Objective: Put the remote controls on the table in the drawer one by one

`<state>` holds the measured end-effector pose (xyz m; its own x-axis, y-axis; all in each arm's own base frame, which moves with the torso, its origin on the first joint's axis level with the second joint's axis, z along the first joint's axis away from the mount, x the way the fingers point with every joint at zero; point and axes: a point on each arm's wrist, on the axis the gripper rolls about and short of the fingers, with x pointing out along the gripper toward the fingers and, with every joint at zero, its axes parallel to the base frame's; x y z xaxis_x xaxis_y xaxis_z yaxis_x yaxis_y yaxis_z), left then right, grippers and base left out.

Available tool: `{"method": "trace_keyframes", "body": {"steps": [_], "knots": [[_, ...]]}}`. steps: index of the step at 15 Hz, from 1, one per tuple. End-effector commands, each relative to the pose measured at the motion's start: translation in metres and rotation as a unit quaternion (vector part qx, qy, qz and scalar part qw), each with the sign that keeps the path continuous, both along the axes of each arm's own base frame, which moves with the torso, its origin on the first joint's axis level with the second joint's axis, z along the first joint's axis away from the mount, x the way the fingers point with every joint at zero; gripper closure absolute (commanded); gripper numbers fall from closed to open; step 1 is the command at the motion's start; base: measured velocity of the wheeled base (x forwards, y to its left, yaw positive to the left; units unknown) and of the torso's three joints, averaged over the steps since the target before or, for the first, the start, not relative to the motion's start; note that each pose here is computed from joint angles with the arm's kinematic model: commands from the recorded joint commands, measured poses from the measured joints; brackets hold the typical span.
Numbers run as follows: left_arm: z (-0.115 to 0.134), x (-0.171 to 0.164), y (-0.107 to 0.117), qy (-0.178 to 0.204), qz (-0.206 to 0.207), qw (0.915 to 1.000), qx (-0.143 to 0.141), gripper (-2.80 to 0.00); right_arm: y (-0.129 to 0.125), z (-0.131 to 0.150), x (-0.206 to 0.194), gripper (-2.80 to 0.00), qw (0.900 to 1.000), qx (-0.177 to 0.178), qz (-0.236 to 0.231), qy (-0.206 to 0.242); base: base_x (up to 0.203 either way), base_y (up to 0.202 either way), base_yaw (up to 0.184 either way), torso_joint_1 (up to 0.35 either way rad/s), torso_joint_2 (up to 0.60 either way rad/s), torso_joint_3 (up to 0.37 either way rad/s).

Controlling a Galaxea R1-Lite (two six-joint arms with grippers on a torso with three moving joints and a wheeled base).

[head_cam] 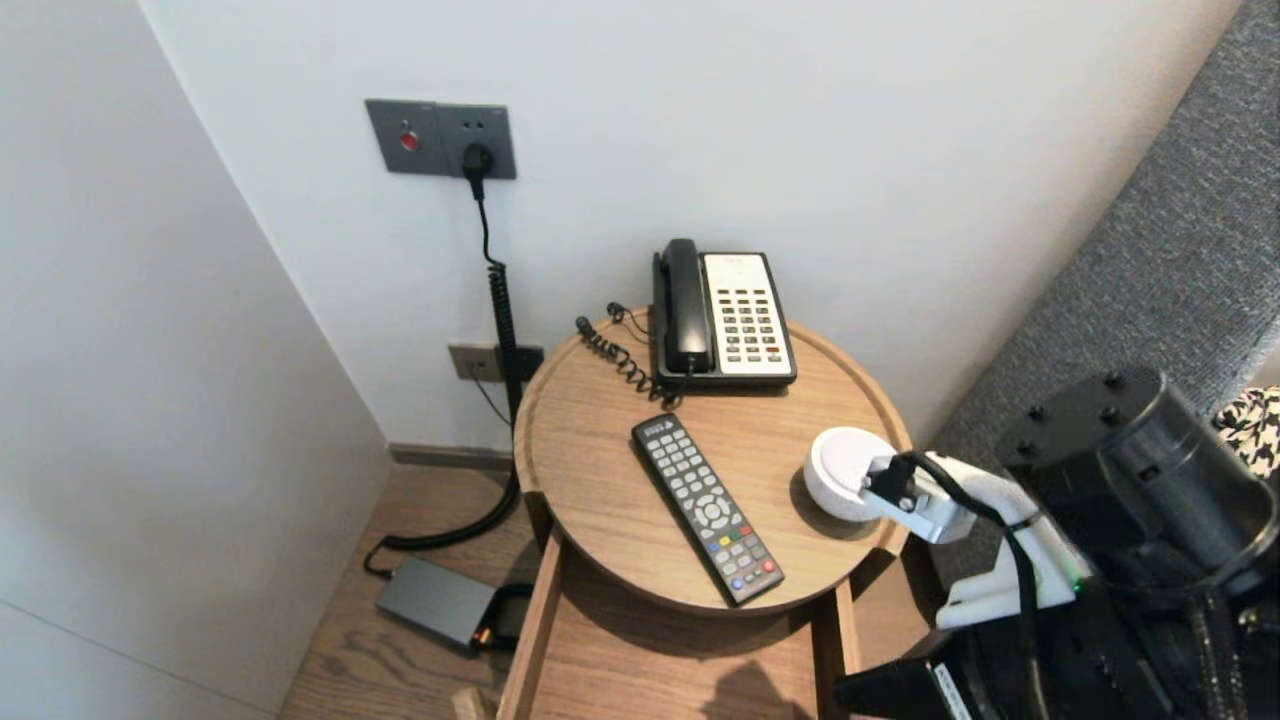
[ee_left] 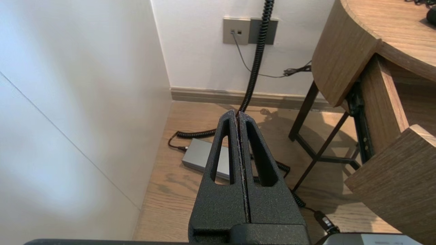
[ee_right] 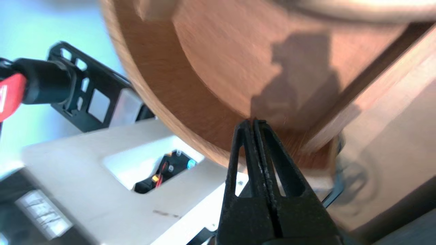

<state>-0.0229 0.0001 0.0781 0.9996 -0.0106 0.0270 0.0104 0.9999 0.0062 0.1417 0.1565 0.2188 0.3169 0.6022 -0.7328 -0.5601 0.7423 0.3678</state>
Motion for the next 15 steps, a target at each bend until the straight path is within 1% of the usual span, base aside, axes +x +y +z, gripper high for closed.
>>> {"method": "trace_keyframes", "body": {"steps": [1, 2, 3, 6, 8, 10, 12, 15], "knots": [[-0.003, 0.001, 0.0, 0.006, 0.0, 1.0, 0.0, 0.0, 0.003, 0.029, 0.014, 0.0, 0.999, 0.026, -0.002, -0.045, 0.0, 0.0, 0.0, 0.0, 0.0, 0.0], [-0.003, 0.001, 0.0, 0.006, 0.0, 1.0, 0.0, 0.0, 0.004, 0.036, 0.021, 0.0, 0.998, 0.029, 0.001, -0.06, 0.0, 0.0, 0.0, 0.0, 0.0, 0.0], [-0.003, 0.001, 0.0, 0.006, 0.0, 1.0, 0.0, 0.0, 0.008, 0.04, 0.026, 0.0, 0.997, 0.026, 0.015, -0.074, 0.0, 0.0, 0.0, 0.0, 0.0, 0.0], [-0.003, 0.001, 0.0, 0.006, 0.0, 1.0, 0.0, 0.0, 0.02, 0.039, 0.039, 0.0, 0.992, 0.0, 0.058, -0.108, 0.0, 0.0, 0.0, 0.0, 0.0, 0.0], [-0.003, 0.001, 0.0, 0.006, 0.0, 1.0, 0.0, 0.0, 0.019, 0.042, 0.038, 0.0, 0.987, -0.014, 0.087, -0.136, 0.0, 0.0, 0.0, 0.0, 0.0, 0.0], [-0.003, 0.001, 0.0, 0.006, 0.0, 1.0, 0.0, 0.0, 0.026, 0.042, 0.048, 0.0, 0.985, -0.035, 0.099, -0.137, 0.0, 0.0, 0.0, 0.0, 0.0, 0.0], [-0.003, 0.001, 0.0, 0.006, 0.0, 1.0, 0.0, 0.0, 0.032, 0.04, 0.075, 0.0, 0.98, -0.063, 0.106, -0.155, 0.0, 0.0, 0.0, 0.0, 0.0, 0.0], [-0.003, 0.001, 0.0, 0.006, 0.0, 1.0, 0.0, 0.0, 0.047, 0.037, 0.1, 0.0, 0.976, -0.083, 0.107, -0.171, 0.0, 0.0, 0.0, 0.0, 0.0, 0.0]]}}
